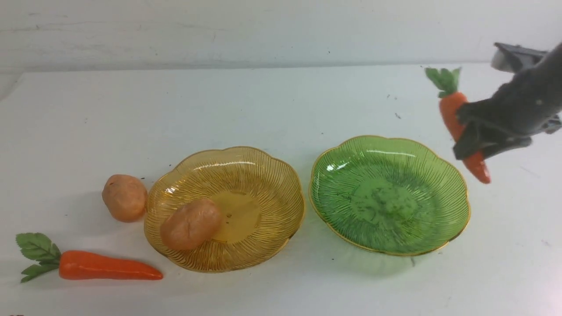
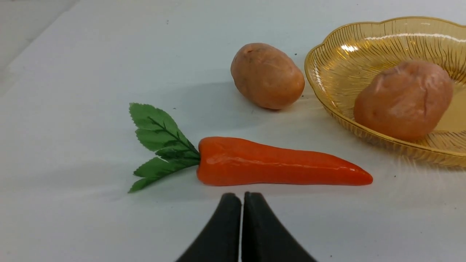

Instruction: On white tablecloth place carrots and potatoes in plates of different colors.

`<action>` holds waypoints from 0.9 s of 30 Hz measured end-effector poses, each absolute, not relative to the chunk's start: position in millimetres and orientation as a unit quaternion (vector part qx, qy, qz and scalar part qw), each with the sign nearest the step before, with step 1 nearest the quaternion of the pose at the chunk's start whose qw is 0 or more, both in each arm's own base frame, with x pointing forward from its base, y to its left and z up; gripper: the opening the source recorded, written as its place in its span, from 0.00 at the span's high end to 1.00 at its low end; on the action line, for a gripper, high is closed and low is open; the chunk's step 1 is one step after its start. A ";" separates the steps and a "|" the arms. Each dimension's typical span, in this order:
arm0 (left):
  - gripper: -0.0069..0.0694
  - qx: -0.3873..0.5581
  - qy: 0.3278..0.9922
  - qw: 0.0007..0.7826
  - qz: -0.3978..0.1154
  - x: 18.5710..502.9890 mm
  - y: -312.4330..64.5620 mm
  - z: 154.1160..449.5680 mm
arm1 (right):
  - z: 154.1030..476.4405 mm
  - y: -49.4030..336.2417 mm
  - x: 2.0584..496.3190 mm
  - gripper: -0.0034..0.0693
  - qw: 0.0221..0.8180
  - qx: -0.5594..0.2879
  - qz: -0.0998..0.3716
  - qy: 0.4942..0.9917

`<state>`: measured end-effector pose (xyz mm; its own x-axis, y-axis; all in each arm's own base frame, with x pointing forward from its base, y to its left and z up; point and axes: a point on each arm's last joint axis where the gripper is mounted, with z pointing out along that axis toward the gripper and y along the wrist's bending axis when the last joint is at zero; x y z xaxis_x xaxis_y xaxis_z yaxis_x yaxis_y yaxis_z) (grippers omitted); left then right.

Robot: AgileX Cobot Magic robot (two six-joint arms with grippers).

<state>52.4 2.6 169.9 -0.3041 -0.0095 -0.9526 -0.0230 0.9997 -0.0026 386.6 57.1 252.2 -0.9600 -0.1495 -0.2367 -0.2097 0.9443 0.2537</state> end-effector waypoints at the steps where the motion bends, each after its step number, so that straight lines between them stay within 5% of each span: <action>1: 0.91 -0.010 0.807 0.590 0.006 52.4 2.6 169.9 | 247.9 66.8 386.4 0.63 0.102 -0.108 0.133 0.980; 7: 0.91 -0.010 0.807 0.590 0.006 52.4 2.6 169.9 | 218.7 101.9 387.9 0.57 0.076 -0.183 0.067 0.978; 10: 0.91 -0.010 0.807 0.590 0.006 52.4 2.6 169.9 | 208.9 112.8 386.7 0.46 0.064 -0.207 0.051 0.975; 11: 0.91 -0.010 0.807 0.590 0.006 52.4 2.6 169.9 | 204.1 120.0 385.2 0.34 0.057 -0.222 0.040 0.973; 16: 0.91 -0.008 0.807 0.590 0.009 52.4 2.8 170.0 | 205.9 128.3 382.0 0.07 0.042 -0.236 0.028 0.970; 18: 0.91 -0.008 0.807 0.590 0.009 52.4 2.8 170.0 | 210.2 128.2 382.3 0.05 0.049 -0.225 0.028 0.973; 22: 0.91 -0.008 0.807 0.590 0.009 52.4 2.8 170.0 | 240.8 125.5 374.5 0.15 0.084 -0.196 0.033 0.976; 27: 0.91 -0.011 0.807 0.590 0.006 52.4 2.7 169.9 | 306.2 115.4 343.1 0.53 0.163 -0.192 0.043 0.967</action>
